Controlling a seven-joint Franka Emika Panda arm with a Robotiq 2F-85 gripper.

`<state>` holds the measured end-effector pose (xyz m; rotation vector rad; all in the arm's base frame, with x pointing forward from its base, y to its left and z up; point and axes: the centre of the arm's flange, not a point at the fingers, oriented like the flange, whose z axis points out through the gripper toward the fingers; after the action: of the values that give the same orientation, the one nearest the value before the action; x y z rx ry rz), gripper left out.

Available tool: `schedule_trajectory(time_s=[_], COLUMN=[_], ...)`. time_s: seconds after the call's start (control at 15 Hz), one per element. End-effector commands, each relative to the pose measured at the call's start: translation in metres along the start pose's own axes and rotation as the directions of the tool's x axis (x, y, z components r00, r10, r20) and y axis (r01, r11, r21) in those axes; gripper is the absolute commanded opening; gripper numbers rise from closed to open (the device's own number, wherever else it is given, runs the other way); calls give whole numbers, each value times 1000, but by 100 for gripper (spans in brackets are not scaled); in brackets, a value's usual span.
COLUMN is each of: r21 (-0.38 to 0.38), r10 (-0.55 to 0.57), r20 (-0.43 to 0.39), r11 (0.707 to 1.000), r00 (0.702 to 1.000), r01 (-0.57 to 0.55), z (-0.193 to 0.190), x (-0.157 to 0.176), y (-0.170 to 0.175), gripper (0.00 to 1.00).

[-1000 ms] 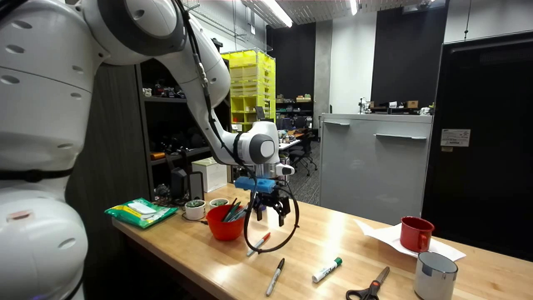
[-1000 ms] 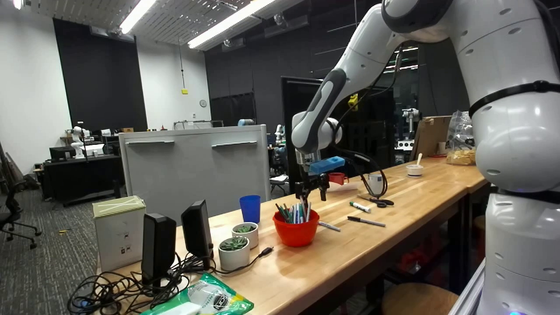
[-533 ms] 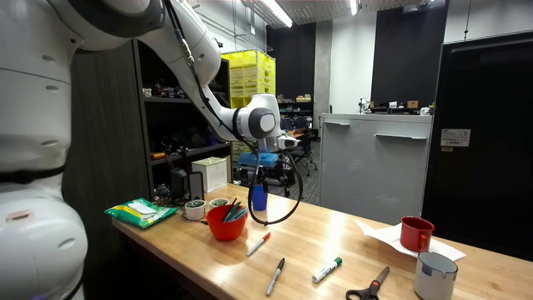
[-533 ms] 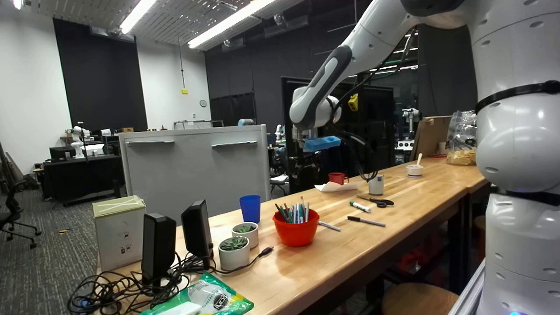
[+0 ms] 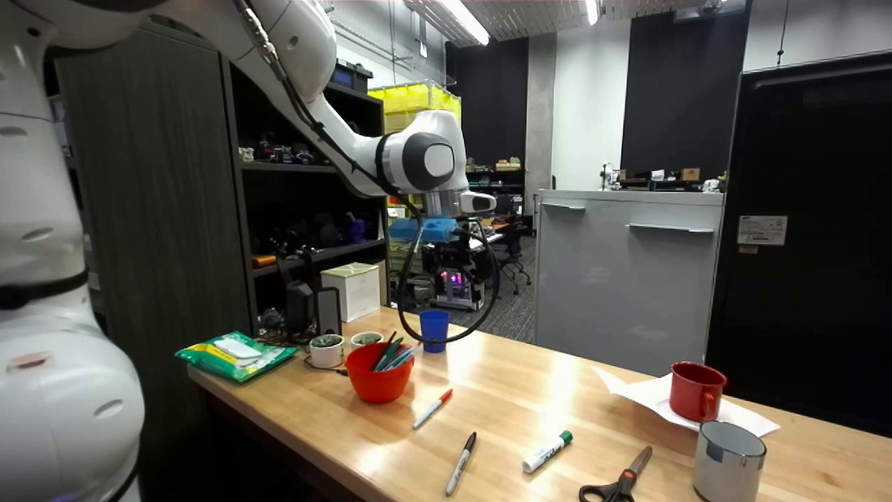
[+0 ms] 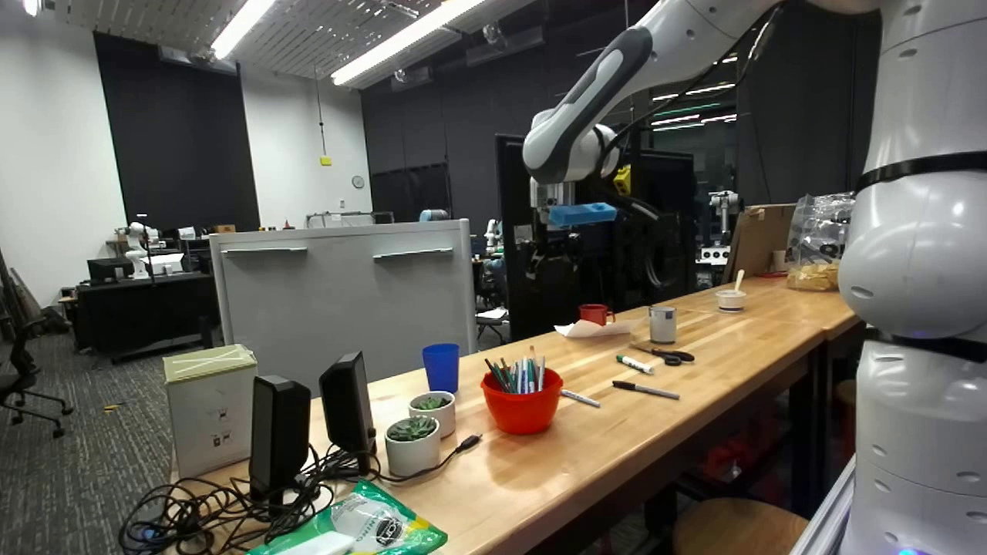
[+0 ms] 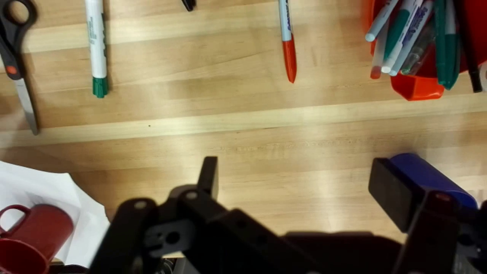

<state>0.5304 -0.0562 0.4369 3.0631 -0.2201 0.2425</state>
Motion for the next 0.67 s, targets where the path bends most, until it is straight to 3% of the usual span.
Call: schedule_trajectory(time_s=[0.0, 0.53, 0.6], r21=[23, 53, 21], r10=[33, 50, 54], r20=[-13, -9, -14], r11=[999, 997, 998], r00=[999, 999, 998], r01=[-32, -49, -54], z=[-27, -38, -29], x=[-47, -120, -88], y=[20, 29, 30], gripper=[100, 100, 100])
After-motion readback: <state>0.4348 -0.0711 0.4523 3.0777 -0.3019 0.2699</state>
